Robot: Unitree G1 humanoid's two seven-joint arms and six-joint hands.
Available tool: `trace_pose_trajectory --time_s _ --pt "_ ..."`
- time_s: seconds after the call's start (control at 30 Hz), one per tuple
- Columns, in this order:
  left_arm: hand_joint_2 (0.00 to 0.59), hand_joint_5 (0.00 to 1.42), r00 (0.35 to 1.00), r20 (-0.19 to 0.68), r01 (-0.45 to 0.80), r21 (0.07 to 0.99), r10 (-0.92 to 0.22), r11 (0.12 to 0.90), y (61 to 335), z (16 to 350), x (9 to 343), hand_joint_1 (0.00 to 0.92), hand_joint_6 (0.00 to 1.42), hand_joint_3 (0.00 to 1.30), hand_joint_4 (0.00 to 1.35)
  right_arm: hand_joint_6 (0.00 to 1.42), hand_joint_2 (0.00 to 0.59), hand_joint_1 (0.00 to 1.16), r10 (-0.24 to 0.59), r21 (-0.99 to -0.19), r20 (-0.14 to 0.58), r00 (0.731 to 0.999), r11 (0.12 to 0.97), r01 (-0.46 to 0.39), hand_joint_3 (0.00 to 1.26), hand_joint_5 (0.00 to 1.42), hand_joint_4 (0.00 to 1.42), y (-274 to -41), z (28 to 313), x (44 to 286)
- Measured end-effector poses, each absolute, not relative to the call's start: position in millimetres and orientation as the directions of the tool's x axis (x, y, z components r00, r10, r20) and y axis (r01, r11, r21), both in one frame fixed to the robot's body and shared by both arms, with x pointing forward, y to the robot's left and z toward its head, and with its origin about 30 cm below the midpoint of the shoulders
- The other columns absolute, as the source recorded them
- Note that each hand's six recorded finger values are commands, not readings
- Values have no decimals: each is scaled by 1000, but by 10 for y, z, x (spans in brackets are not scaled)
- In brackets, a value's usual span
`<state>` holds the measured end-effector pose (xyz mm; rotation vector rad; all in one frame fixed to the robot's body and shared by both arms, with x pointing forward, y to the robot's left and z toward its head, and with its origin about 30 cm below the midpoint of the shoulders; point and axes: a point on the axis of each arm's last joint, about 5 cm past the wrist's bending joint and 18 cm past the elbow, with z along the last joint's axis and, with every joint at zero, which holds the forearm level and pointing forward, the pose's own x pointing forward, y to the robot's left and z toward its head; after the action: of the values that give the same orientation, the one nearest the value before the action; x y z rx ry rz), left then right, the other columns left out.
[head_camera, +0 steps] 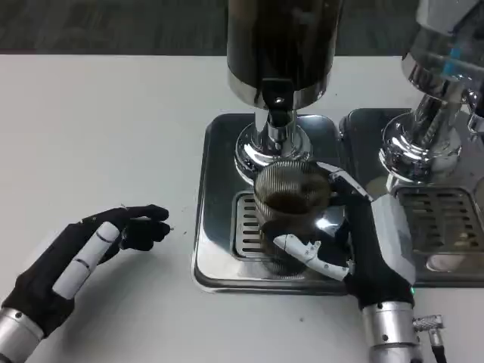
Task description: Grasp the cup under the faucet to collect the drink, then remove the cup.
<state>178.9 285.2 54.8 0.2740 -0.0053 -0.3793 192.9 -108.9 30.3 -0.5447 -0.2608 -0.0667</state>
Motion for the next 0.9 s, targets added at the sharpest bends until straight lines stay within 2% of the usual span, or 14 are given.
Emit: trace_pose_trajectory --time_s 0.9 --pt "251 369 924 -43 377 263 -380 888 2816 536 1798 0 375 401 410 1298 195 787 -144 -419 366 919 857 301 648 974 784 -1249 376 1716"
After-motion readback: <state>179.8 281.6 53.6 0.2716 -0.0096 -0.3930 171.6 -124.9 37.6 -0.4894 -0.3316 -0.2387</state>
